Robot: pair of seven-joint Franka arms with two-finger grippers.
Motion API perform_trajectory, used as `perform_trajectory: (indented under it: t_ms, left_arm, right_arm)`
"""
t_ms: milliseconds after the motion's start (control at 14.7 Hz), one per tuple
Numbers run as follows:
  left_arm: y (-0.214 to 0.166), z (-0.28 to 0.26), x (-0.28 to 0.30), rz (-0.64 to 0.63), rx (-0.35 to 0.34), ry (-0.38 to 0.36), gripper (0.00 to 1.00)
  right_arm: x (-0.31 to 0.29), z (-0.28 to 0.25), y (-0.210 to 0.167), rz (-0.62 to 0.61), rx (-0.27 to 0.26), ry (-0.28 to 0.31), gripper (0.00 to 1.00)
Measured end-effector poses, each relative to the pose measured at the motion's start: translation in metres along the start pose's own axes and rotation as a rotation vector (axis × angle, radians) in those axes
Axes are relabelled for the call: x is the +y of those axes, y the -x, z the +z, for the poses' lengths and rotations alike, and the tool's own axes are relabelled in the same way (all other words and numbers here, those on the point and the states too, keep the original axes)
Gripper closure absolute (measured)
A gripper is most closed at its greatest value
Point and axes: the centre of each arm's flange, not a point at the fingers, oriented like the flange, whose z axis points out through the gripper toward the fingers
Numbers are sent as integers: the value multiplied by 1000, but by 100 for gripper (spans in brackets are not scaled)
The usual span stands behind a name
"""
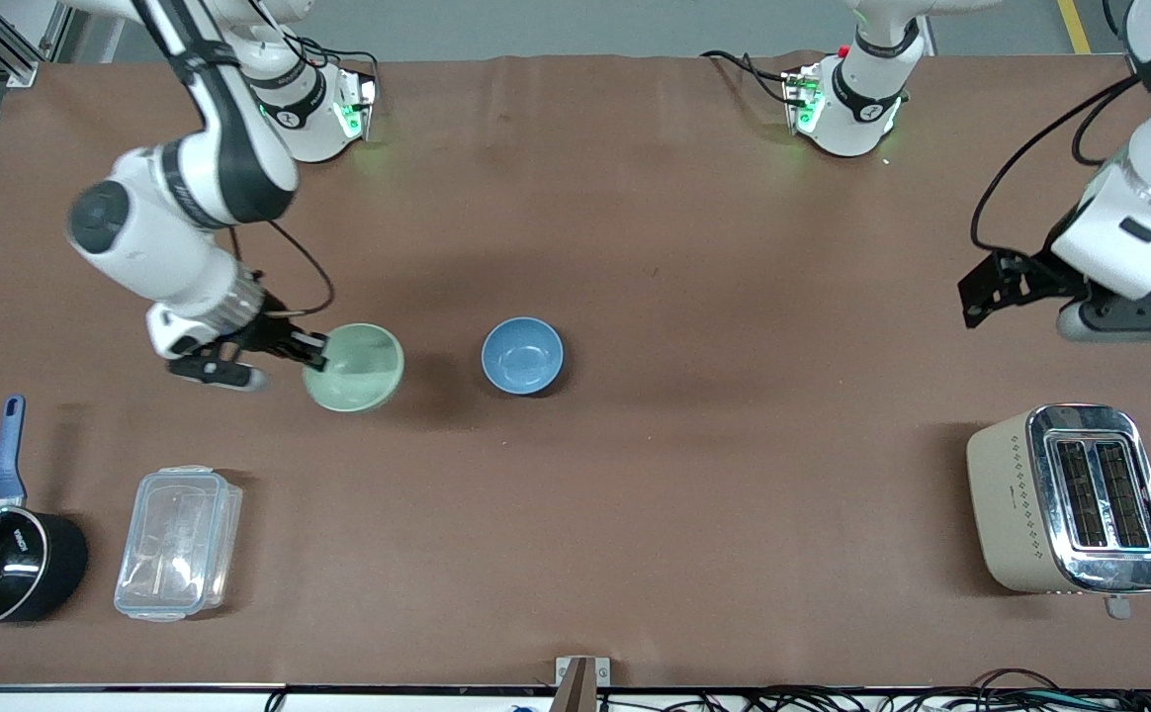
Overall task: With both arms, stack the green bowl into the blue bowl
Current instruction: 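Lift the green bowl with the right gripper while the left gripper withdraws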
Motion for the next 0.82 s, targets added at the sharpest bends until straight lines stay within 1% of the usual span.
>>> perform_trajectory:
  t_ms: [136, 408, 612, 816]
  left_arm:
    - [21, -5, -14, -2, -11, 18, 0]
    - [48, -14, -14, -18, -16, 24, 0]
    - [53, -14, -9, -17, -19, 22, 0]
    - [53, -11, -8, -15, -24, 22, 0]
  right_arm:
    - [-35, 34, 17, 17, -1, -30, 96]
    - [-76, 83, 47, 13, -64, -29, 95]
    - [-100, 102, 70, 32, -113, -34, 95]
    - [-120, 106, 91, 45, -134, -33, 95]
